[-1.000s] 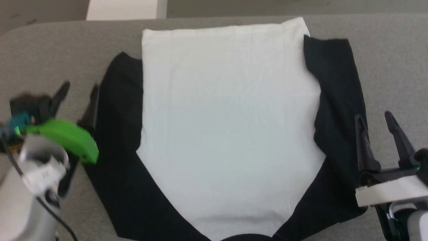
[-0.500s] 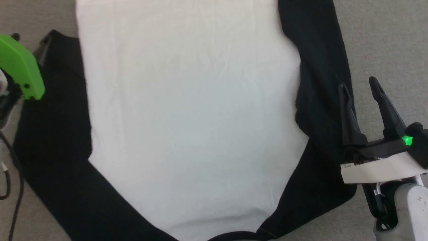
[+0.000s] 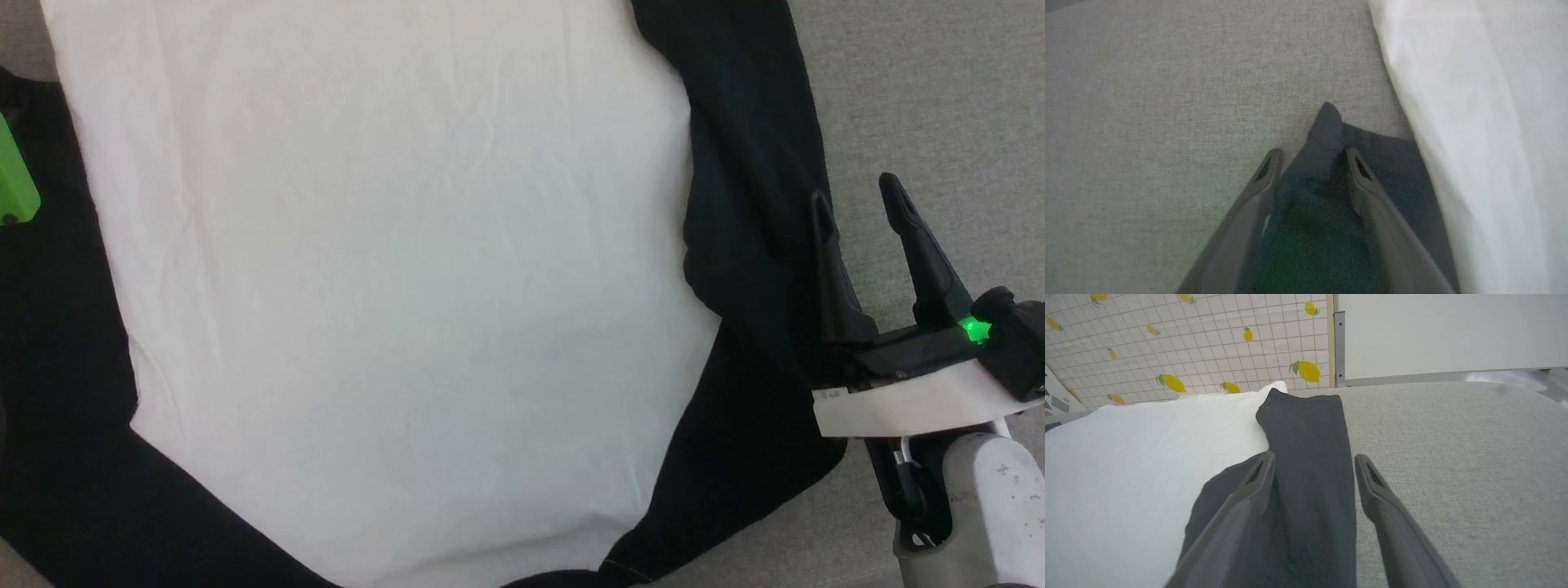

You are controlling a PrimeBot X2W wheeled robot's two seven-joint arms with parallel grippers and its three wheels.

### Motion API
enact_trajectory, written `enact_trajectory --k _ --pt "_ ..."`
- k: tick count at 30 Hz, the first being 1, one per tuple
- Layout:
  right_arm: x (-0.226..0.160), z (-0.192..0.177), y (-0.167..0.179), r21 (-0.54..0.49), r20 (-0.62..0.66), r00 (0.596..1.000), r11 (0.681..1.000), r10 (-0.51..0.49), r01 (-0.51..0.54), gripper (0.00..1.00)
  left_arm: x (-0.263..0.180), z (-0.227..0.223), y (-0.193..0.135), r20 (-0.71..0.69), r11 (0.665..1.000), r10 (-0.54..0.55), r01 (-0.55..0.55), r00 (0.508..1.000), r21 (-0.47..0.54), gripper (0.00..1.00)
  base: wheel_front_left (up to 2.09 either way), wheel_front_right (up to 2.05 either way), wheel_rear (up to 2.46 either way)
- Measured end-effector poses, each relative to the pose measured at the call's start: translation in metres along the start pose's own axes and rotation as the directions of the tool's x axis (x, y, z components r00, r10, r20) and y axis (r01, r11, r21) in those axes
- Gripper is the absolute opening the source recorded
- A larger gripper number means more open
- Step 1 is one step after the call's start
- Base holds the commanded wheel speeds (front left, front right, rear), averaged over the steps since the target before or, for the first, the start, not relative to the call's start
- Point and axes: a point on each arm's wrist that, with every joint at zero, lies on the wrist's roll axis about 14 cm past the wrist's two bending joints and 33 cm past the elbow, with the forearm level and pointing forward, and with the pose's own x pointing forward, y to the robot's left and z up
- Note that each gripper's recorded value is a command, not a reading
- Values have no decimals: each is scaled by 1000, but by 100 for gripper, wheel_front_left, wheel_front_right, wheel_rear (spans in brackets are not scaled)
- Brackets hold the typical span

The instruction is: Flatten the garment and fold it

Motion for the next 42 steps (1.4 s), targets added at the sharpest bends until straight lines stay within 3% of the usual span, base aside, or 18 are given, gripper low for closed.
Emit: enact_trajectory --k 7,12,20,26,29,35,39,42 --pt "0 4 2 5 10 1000 1000 6 -6 100 -14 20 11 148 998 55 -59 988 20 0 0 0 0" --pt "-2 19 3 2 44 999 1000 9 -10 100 -43 41 33 307 991 119 -133 944 25 0 0 0 0" --pt "-21 41 9 15 74 997 1000 13 -14 100 -118 42 56 439 981 172 -193 882 3 0 0 0 0" --pt "-32 57 25 27 102 994 998 51 -54 100 -195 55 51 575 978 157 -206 803 21 0 0 0 0" --pt "-34 67 36 34 128 989 996 79 -84 100 -231 58 39 630 979 127 -199 766 44 0 0 0 0" --pt "-37 85 59 42 170 976 989 135 -144 100 -284 51 -15 698 981 -15 -123 716 148 0 0 0 0" --pt "-40 92 69 44 186 969 984 162 -173 100 -295 32 -72 681 974 -170 18 713 224 0 0 0 0" --pt "-42 97 75 39 195 965 981 177 -188 100 -288 11 -124 626 948 -305 164 717 274 0 0 0 0"
